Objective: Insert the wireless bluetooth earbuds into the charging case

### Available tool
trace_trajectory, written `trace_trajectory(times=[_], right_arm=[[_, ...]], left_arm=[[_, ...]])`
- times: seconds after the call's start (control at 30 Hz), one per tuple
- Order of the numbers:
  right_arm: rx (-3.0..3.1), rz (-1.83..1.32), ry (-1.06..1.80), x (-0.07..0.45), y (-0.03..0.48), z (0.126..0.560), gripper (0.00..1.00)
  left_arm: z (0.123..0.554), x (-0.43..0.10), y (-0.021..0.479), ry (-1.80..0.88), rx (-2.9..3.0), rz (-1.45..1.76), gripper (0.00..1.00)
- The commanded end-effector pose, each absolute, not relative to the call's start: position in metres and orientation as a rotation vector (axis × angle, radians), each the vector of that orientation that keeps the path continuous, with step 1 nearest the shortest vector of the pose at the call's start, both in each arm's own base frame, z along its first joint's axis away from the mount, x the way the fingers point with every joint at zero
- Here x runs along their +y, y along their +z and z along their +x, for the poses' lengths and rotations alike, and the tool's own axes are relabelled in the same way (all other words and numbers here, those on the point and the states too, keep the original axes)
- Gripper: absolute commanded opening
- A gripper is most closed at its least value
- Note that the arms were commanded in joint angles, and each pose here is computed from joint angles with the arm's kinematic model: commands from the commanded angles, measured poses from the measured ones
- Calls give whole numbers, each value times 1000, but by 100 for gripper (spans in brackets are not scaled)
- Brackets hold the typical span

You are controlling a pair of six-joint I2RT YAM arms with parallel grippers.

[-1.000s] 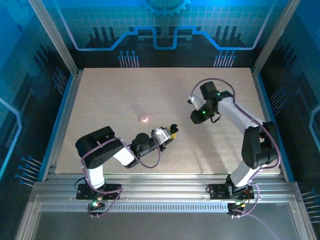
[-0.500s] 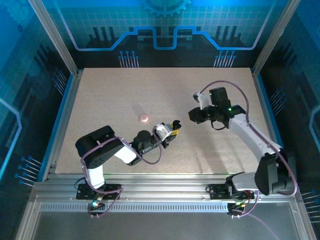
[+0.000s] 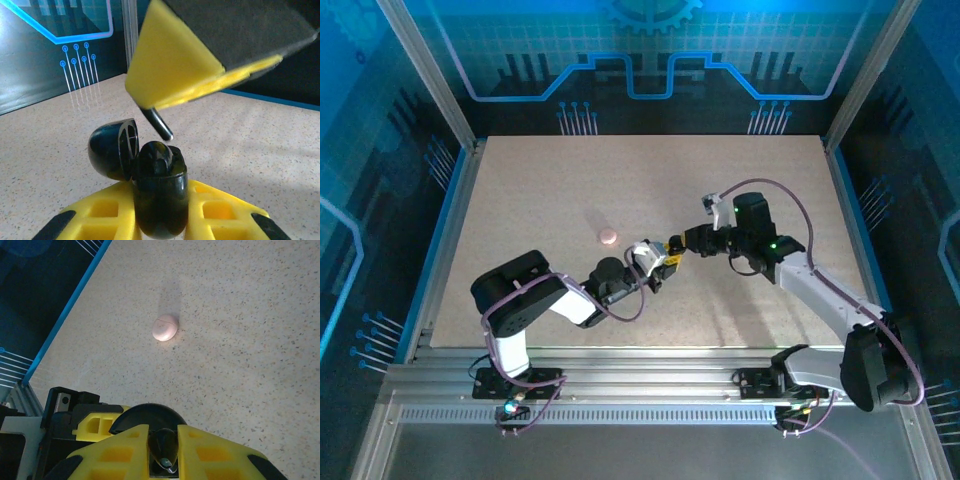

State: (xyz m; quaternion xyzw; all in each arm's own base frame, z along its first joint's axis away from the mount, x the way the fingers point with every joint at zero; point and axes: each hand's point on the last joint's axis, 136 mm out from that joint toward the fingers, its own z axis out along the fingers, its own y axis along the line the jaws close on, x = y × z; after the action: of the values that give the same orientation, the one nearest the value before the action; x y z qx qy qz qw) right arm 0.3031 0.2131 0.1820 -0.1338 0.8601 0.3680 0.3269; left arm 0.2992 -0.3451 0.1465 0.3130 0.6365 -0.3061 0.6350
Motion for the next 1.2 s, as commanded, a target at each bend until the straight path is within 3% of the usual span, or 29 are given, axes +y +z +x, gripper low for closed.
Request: trace_trajectory(times=[0.0,1.17], right_arm=[[2185,-335,1010,223,197,303,20],[2028,-181,981,207,217,305,20]], left_arm=[[304,-349,157,-749,1438,676,13],[304,-352,194,-812,1372,622,13]])
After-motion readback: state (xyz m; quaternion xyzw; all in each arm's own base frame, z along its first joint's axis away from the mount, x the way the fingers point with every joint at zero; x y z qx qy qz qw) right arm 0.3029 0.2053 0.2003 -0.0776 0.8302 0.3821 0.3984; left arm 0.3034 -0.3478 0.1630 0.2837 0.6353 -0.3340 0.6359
